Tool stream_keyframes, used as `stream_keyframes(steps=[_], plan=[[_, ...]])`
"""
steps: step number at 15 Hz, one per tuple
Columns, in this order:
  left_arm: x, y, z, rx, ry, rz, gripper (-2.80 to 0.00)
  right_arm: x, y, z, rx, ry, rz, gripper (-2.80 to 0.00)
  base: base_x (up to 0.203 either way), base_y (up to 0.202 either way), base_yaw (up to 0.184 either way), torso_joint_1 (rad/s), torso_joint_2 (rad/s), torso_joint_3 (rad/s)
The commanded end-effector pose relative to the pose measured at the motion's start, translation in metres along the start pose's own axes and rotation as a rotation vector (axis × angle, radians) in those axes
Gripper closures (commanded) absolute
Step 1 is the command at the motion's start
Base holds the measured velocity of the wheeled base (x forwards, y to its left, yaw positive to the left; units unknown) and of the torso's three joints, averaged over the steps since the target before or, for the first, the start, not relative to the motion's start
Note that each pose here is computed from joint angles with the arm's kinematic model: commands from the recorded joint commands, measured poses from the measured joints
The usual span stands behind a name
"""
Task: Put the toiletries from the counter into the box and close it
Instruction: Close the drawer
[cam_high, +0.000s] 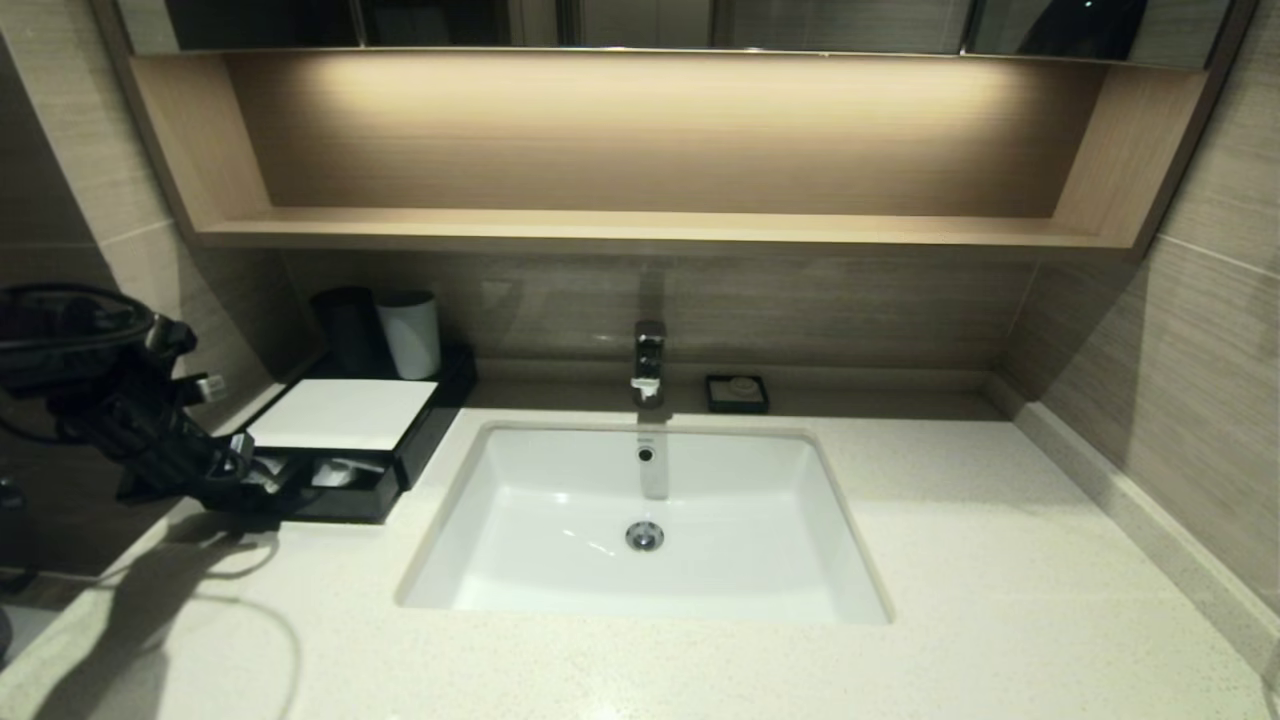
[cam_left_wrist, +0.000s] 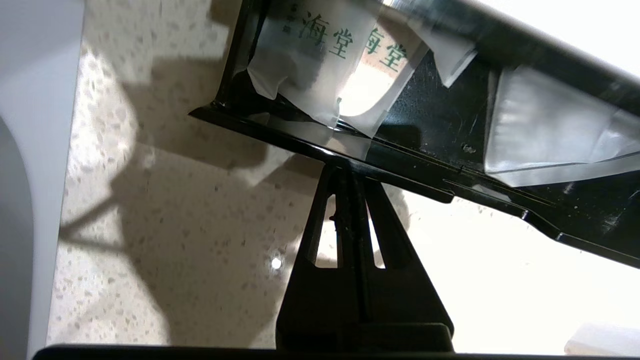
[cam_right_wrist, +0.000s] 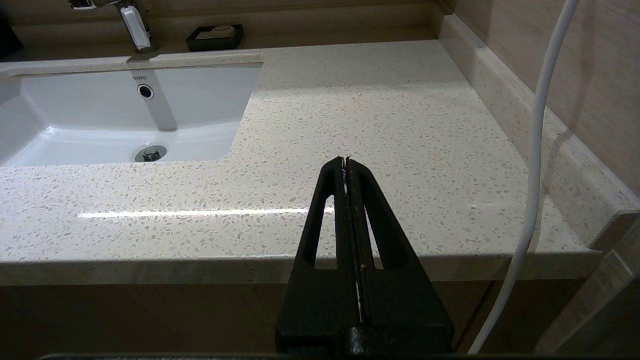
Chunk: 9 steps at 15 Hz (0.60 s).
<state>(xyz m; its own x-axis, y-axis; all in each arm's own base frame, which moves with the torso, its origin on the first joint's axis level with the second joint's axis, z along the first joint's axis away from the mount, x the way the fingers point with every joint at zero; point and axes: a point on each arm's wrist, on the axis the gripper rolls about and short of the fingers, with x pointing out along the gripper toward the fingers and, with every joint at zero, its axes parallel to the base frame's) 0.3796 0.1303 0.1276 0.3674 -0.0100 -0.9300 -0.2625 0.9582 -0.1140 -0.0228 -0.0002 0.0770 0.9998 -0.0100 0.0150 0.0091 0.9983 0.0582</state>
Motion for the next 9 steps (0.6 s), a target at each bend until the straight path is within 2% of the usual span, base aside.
stream_keyframes(steps=[1, 3, 9], plan=[[0.0026, -0.0017, 0.0063, 0.007, -0.052, -0.006, 0.0, 0.0001, 0.0, 0.0001, 0.0, 0.001, -0.001, 0.0, 0.0, 0.0, 0.0, 0.0, 0.0, 0.0], [0.0036, -0.0009, 0.0124, -0.007, -0.115, -0.008, 0.0, 0.0001, 0.0, 0.0001, 0.0, 0.001, 0.0, 0.0, 0.0, 0.0, 0.0, 0.0, 0.0, 0.0], [0.0012, -0.0011, 0.0147, -0.006, -0.147, -0.008, 0.0, 0.0001, 0.0, 0.0001, 0.0, 0.001, 0.0, 0.0, 0.0, 0.0, 0.0, 0.0, 0.0, 0.0]])
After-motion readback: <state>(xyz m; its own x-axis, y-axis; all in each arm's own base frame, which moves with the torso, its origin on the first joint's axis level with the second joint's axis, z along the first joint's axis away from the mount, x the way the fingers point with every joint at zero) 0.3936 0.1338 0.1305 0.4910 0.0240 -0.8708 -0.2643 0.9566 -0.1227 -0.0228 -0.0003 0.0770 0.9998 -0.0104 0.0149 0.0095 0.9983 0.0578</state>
